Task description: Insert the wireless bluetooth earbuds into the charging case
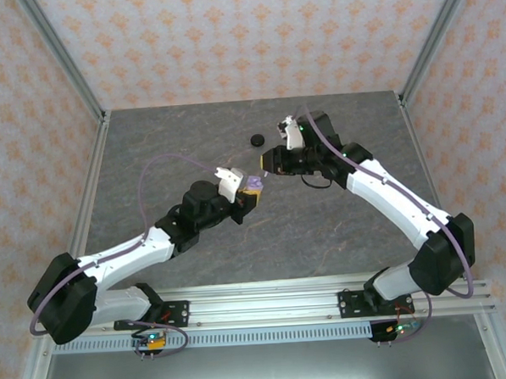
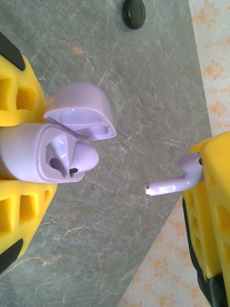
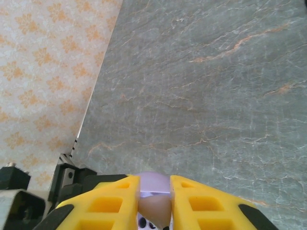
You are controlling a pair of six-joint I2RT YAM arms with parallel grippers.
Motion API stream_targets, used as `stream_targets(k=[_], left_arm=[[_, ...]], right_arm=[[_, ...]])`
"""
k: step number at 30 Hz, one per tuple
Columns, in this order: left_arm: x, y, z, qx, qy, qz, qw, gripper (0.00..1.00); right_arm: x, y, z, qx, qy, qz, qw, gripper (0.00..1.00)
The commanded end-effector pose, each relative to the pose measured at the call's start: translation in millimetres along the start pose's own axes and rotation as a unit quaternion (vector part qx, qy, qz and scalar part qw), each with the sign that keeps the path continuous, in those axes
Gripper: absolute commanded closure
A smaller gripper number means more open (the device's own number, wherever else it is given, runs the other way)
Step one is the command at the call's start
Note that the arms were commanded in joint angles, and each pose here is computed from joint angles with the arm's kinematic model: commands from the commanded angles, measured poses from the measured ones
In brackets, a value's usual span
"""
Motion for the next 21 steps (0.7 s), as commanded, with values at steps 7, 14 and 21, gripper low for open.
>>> stream_targets(k=[7,14,21], left_arm=[[6.2,2.3,20.6,-0.004,-0.037,-0.003,0.999,0.88],[5.6,3.0,29.2,-0.016,-0.059,-0.003,0.998,0.88],[7.7,4.3,35.0,-0.04,-0.07,-0.001,0.997,0.88]], right_arm=[[-12.2,36.0,-0.2,-0.053,-0.018,0.03,0.998,0.78],[-9.1,34.6,-0.9,-0.053,-0.022,0.027,0.998,0.78],[-6.5,33.1,-2.7,-0.055,-0.025,0.026,0.998,0.78]])
Point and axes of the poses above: each hand's point on the last joint's axis, 136 mm out from that joint toward the fingers, its own x axis out along the fingers, its own y axis along the line the jaws close on, z = x × y, the point moved 3 cm from there along -x, back along the fingers, and after that the axes turned 15 degrees about x, right-handed, at the moved point
